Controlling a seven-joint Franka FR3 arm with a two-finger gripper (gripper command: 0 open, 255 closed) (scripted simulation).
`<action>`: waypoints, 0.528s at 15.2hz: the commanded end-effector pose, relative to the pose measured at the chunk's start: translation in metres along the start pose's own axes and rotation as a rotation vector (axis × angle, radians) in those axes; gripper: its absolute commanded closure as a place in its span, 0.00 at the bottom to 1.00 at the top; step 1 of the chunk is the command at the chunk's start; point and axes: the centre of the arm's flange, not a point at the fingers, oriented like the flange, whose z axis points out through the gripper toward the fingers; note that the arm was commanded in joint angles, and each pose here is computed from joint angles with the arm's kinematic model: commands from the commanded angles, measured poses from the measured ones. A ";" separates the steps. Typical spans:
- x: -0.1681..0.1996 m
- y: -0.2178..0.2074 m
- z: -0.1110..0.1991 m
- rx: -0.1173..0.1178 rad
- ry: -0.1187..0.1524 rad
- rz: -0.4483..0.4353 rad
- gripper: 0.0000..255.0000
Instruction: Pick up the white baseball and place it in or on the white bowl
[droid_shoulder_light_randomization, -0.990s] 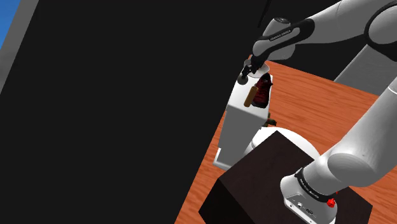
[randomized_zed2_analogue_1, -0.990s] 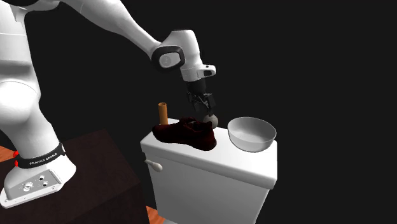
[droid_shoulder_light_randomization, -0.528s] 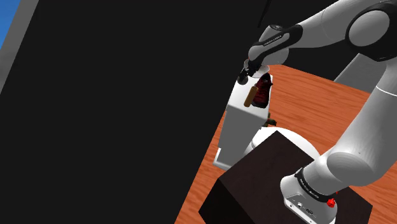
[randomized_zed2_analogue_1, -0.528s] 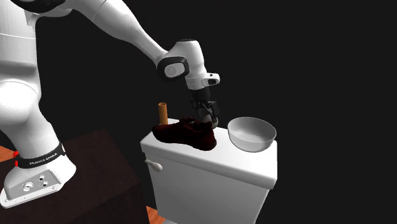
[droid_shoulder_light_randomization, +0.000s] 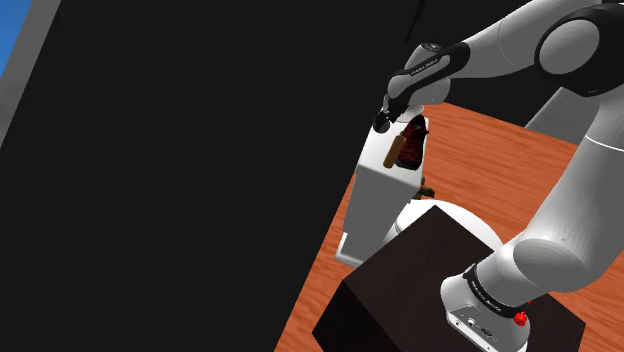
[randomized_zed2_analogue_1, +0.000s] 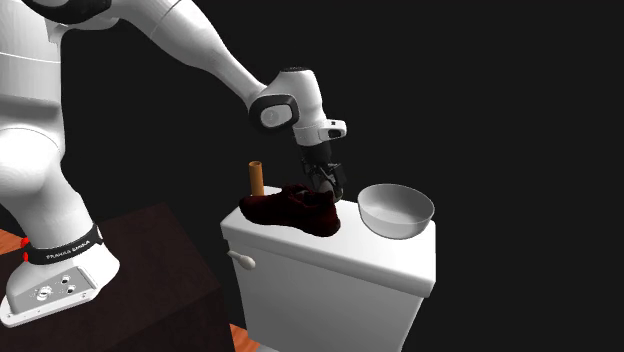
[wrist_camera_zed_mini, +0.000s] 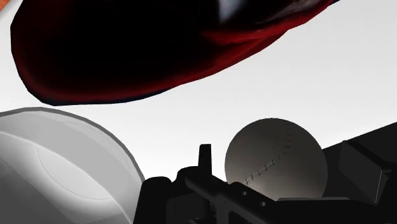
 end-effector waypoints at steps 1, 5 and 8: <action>0.000 0.000 0.000 0.000 0.000 0.000 0.00; 0.000 0.000 0.000 0.000 0.000 0.000 1.00; 0.000 -0.001 0.001 0.000 0.000 0.000 1.00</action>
